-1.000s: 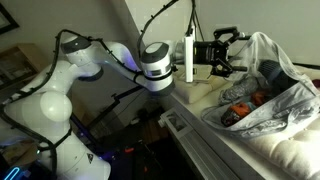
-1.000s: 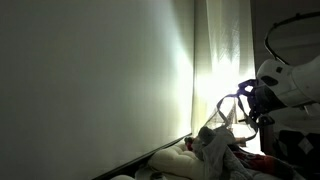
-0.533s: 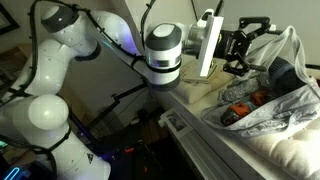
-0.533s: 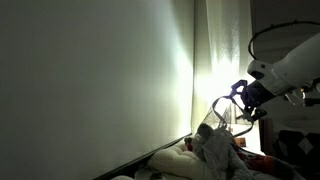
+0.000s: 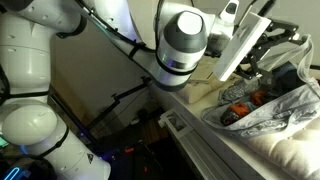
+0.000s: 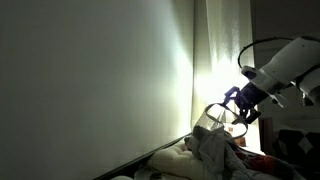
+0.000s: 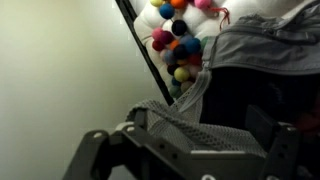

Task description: Close the bag

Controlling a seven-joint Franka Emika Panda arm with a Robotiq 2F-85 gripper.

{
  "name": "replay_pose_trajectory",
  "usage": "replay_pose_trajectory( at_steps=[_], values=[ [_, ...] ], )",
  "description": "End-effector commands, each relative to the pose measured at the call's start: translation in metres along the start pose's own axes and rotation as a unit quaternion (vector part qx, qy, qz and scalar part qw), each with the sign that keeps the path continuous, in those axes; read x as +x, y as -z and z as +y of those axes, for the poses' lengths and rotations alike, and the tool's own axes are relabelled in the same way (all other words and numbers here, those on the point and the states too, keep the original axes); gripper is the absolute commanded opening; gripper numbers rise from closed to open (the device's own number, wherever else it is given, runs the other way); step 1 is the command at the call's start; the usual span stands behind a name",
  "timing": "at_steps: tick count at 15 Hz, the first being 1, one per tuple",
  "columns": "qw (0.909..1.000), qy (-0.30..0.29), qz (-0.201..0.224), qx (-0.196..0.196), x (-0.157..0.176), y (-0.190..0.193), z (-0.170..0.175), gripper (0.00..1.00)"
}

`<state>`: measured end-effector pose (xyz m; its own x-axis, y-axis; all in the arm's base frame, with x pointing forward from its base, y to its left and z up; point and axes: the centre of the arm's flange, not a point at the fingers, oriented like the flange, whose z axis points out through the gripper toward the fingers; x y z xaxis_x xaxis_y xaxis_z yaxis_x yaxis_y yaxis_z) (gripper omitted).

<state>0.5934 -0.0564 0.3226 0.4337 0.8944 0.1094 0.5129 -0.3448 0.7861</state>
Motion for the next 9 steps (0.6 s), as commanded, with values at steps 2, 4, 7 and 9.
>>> replay_pose_trajectory(
  at_steps=[2, 4, 7, 9],
  values=[
    [0.9932, -0.042, 0.056, 0.094, -0.037, -0.036, 0.016, 1.00],
    [0.9869, -0.047, 0.072, 0.137, -0.041, -0.042, 0.002, 1.00],
    [0.9746, 0.002, 0.087, 0.206, -0.041, -0.047, -0.034, 1.00],
    [0.9681, 0.043, 0.095, 0.228, -0.044, -0.050, -0.055, 1.00]
  ],
)
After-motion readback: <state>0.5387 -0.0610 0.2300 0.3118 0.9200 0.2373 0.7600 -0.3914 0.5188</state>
